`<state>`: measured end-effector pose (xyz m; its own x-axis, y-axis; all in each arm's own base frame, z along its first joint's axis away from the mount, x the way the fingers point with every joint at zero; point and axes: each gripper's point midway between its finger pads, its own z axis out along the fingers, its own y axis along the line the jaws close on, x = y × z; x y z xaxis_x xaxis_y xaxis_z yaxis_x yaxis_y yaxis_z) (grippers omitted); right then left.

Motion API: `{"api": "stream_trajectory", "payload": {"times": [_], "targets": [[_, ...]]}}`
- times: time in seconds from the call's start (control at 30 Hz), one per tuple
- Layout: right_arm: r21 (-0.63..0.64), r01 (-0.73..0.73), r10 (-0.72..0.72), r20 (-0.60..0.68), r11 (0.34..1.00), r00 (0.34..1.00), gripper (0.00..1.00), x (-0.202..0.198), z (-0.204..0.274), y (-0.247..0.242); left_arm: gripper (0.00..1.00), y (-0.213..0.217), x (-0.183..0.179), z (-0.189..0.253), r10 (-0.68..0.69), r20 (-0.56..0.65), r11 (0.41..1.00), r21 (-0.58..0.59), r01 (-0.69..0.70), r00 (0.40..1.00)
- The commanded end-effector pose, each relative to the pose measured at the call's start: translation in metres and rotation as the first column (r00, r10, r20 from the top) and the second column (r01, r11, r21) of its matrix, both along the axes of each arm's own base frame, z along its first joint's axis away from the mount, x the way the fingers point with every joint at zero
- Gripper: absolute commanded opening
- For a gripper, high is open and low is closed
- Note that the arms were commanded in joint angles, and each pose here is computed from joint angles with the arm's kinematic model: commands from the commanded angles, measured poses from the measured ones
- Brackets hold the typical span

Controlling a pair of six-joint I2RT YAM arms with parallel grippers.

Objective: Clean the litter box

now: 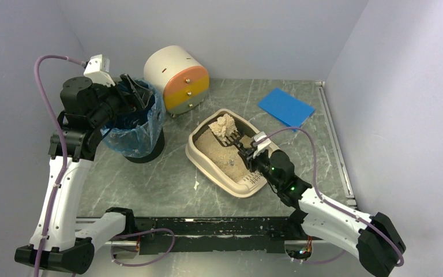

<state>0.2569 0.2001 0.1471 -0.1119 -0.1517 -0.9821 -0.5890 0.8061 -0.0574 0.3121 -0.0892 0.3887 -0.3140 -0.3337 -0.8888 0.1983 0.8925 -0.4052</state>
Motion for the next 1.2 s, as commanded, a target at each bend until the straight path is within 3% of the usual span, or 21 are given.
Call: {"api": "stream_trajectory", "payload": {"times": [0.0, 1.17], "targets": [[0.013, 0.015, -0.016, 0.056, 1.0, 0.998, 0.0, 0.001, 0.021, -0.004, 0.86, -0.001, -0.005, -0.002, -0.013, 0.006, 1.0, 0.016, 0.013, 1.0], [0.072, 0.001, -0.013, 0.161, 0.997, 0.987, 0.0, -0.008, 0.078, -0.012, 0.86, 0.001, -0.004, 0.005, -0.003, 0.021, 1.0, 0.024, 0.003, 1.0]]}}
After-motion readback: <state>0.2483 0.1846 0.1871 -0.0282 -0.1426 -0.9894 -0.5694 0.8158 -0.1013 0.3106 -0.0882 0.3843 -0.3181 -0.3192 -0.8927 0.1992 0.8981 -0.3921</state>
